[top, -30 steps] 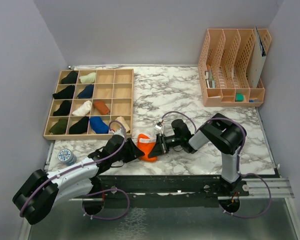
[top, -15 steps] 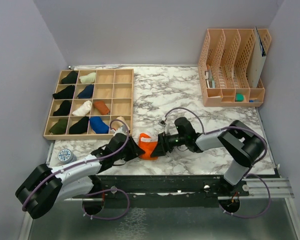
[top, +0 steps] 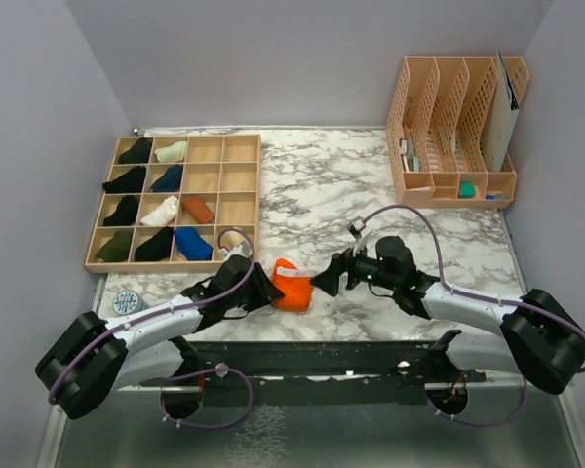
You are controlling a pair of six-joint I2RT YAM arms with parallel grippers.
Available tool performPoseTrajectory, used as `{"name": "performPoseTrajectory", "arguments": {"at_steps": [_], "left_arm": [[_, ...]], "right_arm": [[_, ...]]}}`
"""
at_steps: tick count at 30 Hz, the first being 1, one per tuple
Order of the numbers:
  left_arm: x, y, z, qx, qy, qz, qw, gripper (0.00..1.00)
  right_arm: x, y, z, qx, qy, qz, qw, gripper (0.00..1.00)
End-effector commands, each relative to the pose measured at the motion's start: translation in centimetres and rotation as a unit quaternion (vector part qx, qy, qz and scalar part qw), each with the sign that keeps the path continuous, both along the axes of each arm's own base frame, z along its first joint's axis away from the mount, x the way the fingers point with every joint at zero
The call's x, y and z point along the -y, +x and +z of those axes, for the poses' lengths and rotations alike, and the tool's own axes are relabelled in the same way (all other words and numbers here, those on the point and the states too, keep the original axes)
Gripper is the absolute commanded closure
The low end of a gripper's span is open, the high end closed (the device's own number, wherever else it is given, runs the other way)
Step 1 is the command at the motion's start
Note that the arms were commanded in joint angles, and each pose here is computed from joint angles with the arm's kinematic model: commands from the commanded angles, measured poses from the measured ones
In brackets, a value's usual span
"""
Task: Roll the underwear
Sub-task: Roll the underwear to the center of the board.
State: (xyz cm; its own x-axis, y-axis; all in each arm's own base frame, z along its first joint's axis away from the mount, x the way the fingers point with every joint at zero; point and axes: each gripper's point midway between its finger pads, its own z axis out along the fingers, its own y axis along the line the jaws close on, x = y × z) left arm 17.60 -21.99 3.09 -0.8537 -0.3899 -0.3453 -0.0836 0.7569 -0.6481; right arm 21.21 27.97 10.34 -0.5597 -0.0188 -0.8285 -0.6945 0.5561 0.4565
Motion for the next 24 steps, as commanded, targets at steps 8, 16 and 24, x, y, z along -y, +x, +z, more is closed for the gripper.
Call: {"name": "performPoseTrajectory", "arguments": {"at_steps": [8,16,24], "left_arm": [[-1.6,-1.8,-2.4,-0.050,0.067,-0.023,0.996,0.59],[-1.2,-2.0,-2.5,-0.061,0.065,-0.033,0.995,0.58],[-0.9,-1.9,-2.3,-0.063,0.064,-0.038,0.995,0.58]], "right_arm": [[-2.9,-4.5,0.6,0.235,-0.018,0.150,0.960,0.00],[-5.0,-6.7,-1.0,0.476,-0.174,0.245,0.827,0.25],[-7.3,-6.9,-2.7,0.495,-0.206,0.290,0.793,0.42]]}}
